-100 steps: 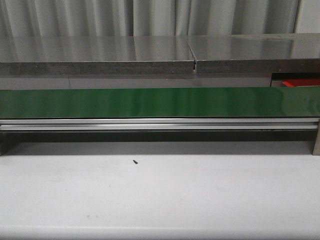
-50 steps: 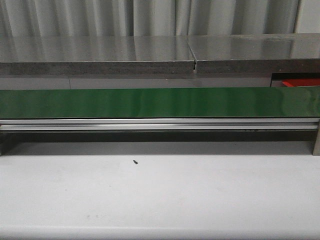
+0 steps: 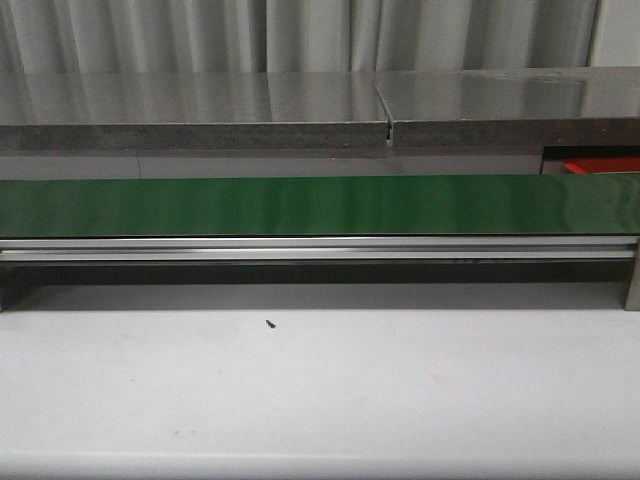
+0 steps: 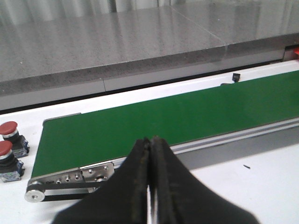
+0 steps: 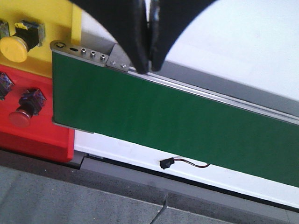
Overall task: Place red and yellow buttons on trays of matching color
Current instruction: 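Withdraw the right gripper and move the left gripper over the buttons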
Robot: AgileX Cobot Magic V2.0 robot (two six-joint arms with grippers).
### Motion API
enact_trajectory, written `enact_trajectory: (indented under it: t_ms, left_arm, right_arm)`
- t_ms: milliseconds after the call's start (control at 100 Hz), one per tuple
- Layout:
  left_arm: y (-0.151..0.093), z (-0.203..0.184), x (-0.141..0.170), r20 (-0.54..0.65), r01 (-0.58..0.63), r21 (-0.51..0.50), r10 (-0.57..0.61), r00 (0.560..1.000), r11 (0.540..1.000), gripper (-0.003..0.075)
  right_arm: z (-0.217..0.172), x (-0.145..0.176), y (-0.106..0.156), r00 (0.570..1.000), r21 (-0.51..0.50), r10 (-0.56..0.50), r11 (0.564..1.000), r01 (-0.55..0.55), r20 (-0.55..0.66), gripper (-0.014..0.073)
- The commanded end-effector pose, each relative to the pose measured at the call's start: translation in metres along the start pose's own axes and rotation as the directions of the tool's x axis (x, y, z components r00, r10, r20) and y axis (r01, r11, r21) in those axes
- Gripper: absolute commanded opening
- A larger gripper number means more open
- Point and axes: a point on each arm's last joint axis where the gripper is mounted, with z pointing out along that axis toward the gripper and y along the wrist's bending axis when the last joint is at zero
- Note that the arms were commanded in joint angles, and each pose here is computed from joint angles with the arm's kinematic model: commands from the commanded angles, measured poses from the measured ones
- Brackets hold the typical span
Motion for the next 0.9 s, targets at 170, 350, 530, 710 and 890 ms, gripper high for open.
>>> enact_trajectory:
  t_ms: [170,350,530,710,890]
  left_arm:
    - [0.004,-0.002,-0.016,0.103,0.011,-0.039,-0.007,0.995,0.999,-0.0019]
    - [0.004,-0.002,-0.016,0.103,0.011,-0.039,-0.007,0.995,0.999,-0.0019]
    - [0.003,-0.002,-0.016,0.108,0.039,-0.027,-0.036,0.994,0.999,-0.0019]
    - [0.004,0.001,-0.015,0.103,0.083,-0.026,-0.080,0.991,0.996,-0.0019]
    - [0.010,0.018,-0.024,0.015,0.198,-0.039,-0.197,0.980,0.979,-0.0019]
  right_arm:
    - [-0.005,-0.010,-0.001,0.998,0.010,0.001,1.000,-0.002,0.056,-0.0066]
    - [-0.005,-0.011,-0.001,0.998,0.011,0.001,1.000,-0.002,0.057,-0.0066]
    - [-0.005,-0.011,-0.001,0.998,0.011,0.001,1.000,-0.002,0.057,-0.0066]
    - [-0.005,-0.011,-0.001,0.998,0.011,0.001,1.000,-0.002,0.057,-0.0066]
    - [-0.005,-0.011,-0.001,0.998,0.011,0.001,1.000,-0.002,0.057,-0.0066]
